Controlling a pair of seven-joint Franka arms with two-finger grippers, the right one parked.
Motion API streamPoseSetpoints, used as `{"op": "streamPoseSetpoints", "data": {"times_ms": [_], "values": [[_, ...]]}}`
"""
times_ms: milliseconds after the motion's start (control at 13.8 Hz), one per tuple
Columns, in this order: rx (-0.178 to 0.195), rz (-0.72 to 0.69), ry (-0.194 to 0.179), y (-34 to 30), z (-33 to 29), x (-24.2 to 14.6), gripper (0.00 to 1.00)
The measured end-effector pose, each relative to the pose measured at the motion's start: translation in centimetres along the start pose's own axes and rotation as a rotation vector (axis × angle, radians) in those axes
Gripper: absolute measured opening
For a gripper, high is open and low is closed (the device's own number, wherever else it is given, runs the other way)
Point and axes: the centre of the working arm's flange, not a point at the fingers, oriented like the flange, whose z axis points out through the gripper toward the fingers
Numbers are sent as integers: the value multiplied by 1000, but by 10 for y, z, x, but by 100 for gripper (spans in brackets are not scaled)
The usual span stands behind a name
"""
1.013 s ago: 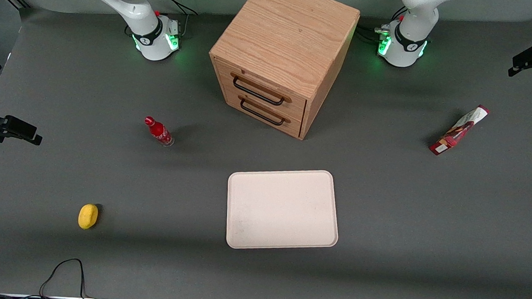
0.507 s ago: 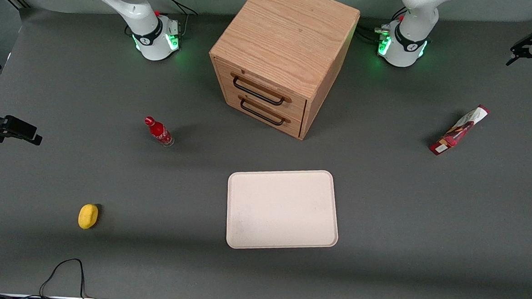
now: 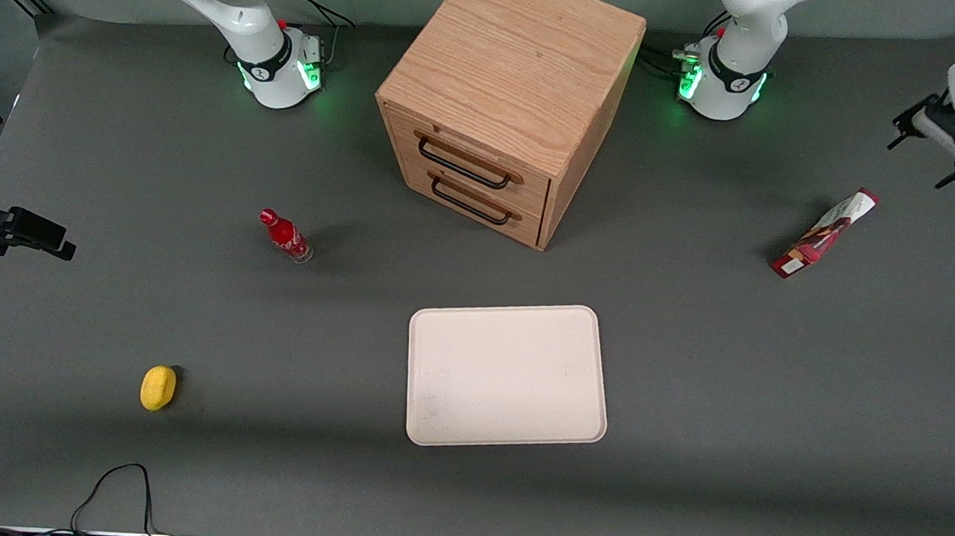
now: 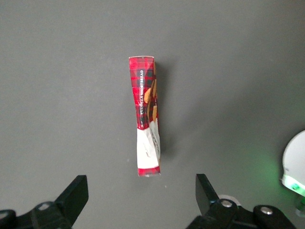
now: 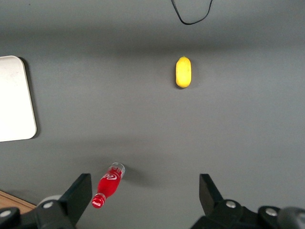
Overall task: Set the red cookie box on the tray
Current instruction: 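Lower the left gripper and close it on the box's end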
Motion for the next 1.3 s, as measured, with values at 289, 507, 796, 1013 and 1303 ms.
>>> {"op": "streamPoseSetpoints", "data": {"times_ms": [289,507,796,1013,1303], "values": [[26,15,9,0,76,6,100],[32,21,12,-4,115,9,100],[33,24,14,-1,149,10,100],[26,25,13,-1,158,10,100],[33,27,15,-1,174,11,100]]}}
